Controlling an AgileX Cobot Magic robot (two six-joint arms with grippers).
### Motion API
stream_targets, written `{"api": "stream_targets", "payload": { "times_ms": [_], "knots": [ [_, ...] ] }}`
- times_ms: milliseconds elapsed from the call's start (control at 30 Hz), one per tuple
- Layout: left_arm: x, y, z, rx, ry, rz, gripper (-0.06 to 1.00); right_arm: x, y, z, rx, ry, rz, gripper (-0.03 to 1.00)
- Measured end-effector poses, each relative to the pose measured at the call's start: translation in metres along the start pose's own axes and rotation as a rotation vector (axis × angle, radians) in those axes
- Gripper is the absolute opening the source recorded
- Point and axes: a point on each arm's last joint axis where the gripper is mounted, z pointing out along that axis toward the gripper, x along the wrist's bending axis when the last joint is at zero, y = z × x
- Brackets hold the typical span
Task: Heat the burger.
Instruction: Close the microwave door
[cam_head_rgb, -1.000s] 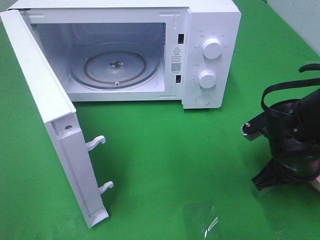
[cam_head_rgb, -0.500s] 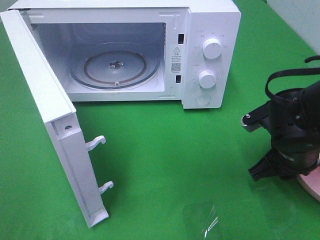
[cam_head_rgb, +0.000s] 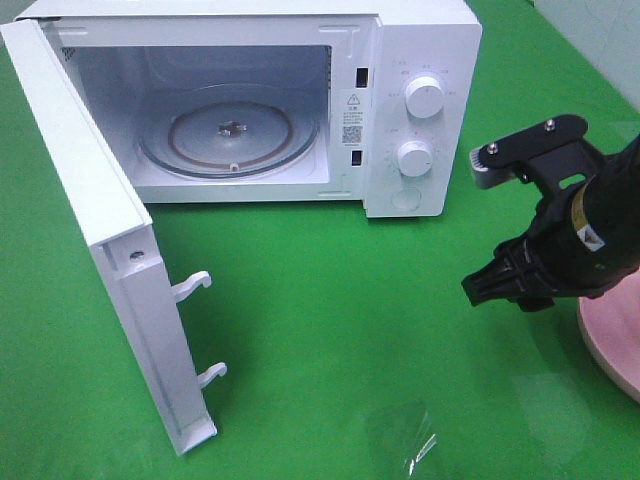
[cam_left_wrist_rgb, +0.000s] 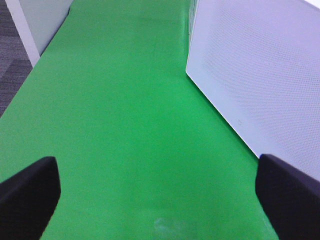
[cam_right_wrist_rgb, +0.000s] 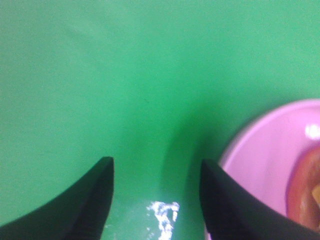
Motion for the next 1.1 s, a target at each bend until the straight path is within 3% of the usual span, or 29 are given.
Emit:
{"api": "stream_targets", "payload": {
  "times_ms": [133,167,200,233,367,700,1100],
  "knots": [
    [0.0,0.0,0.0,0.0,0.0,0.0,0.98,-0.003,0.005,-0.03,-0.105,0.069,-0.071,0.63],
    [0.0,0.0,0.0,0.0,0.0,0.0,0.98,-0.004,0.005,-0.041,-0.135,0.094,-0.082,0.71],
    [0.0,0.0,0.0,0.0,0.0,0.0,0.98,-0.004,0.005,-0.041,-0.135,0.094,-0.082,0.71],
    [0.0,0.0,0.0,0.0,0.0,0.0,0.98,-0.006,0.003,-0.054,-0.156,0.118,-0.096,0.78],
    [0.0,0.0,0.0,0.0,0.0,0.0,0.98,-0.012,-0.008,-0.076,-0.132,0.142,-0.098,0.83],
    [0.0,0.0,0.0,0.0,0.0,0.0,0.98,-0.032,-0.041,-0.121,-0.066,0.119,-0.074,0.79],
    [0.0,0.0,0.0,0.0,0.0,0.0,0.98,-0.054,-0.096,-0.161,-0.175,0.113,-0.023,0.77]
  ]
}}
